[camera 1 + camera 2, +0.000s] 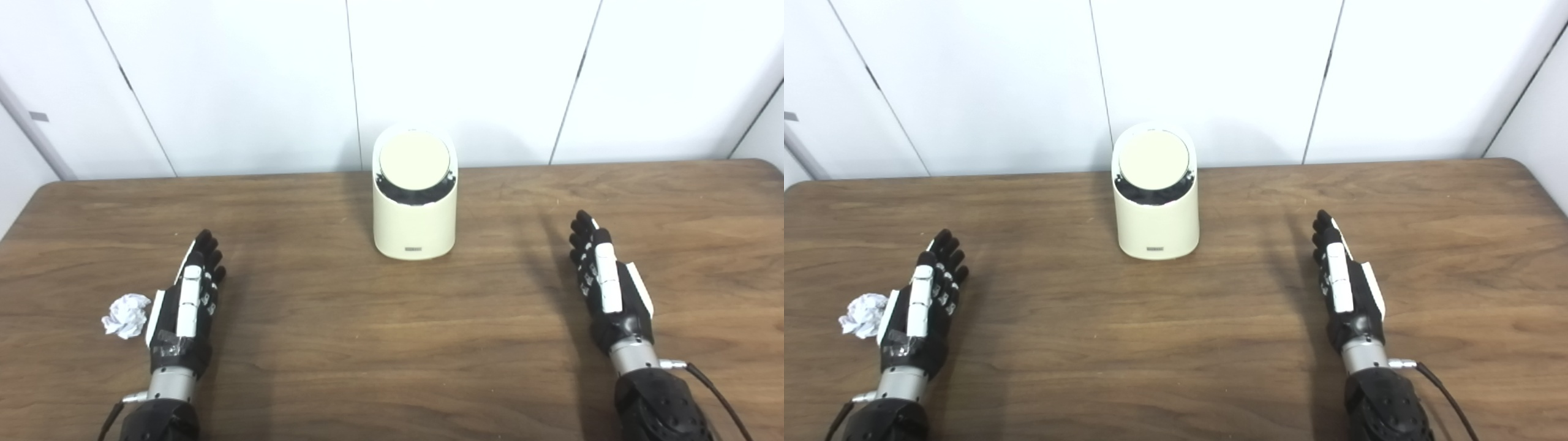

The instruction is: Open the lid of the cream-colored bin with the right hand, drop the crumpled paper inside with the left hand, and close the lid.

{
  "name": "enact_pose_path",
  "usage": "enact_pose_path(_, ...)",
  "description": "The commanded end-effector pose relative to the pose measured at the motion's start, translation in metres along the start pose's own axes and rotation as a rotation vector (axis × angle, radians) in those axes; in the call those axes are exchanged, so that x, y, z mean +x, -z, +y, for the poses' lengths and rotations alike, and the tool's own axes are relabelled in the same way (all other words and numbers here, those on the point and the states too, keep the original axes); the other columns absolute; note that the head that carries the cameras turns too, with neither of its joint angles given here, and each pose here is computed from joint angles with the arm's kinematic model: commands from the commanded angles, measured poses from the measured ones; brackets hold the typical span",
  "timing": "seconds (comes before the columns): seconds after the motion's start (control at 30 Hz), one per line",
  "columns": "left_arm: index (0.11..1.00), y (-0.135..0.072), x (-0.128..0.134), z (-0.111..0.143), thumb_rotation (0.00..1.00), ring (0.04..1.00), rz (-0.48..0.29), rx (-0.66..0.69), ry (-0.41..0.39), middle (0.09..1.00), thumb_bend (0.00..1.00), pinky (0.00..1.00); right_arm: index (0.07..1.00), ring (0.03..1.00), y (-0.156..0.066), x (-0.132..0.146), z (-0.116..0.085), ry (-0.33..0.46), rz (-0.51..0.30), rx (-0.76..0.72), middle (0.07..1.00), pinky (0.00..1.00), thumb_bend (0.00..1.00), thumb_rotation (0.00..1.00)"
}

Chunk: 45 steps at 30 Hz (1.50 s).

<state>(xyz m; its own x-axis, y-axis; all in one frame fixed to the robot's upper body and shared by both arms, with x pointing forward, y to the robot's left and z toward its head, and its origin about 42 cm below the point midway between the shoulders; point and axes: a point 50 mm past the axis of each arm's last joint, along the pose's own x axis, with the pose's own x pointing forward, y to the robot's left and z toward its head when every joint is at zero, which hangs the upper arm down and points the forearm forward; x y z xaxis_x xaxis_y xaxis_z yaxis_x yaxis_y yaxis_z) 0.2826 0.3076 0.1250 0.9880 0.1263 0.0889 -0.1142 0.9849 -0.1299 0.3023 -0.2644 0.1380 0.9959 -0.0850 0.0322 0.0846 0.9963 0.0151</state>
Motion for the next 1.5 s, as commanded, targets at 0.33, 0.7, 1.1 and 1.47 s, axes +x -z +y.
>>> enact_pose_path(0.33,0.972,-0.015,0.011,0.000,0.84,0.981,-0.070,0.023,0.025,0.972,0.55,1.00,0.946,0.971,-0.017,0.008,0.002,-0.006,-0.079,-0.001,0.960,1.00,0.53,1.00)
enact_pose_path(0.7,0.969,-0.009,0.010,-0.002,0.83,0.988,-0.058,0.021,0.017,0.973,0.57,1.00,0.934,0.952,-0.029,0.023,0.005,-0.020,-0.111,-0.091,0.940,1.00,0.59,0.83)
enact_pose_path(1.1,0.970,-0.004,0.008,-0.005,0.84,0.999,-0.050,0.028,0.023,0.982,0.57,1.00,0.928,0.905,-0.071,0.060,0.019,-0.081,-0.235,-0.194,0.930,0.92,0.62,0.77)
enact_pose_path(1.47,0.972,0.000,0.005,-0.005,0.90,0.994,-0.052,0.034,0.032,0.983,0.52,1.00,0.919,0.939,-0.111,0.086,0.036,-0.130,-0.283,-0.283,0.935,0.93,0.61,0.68)
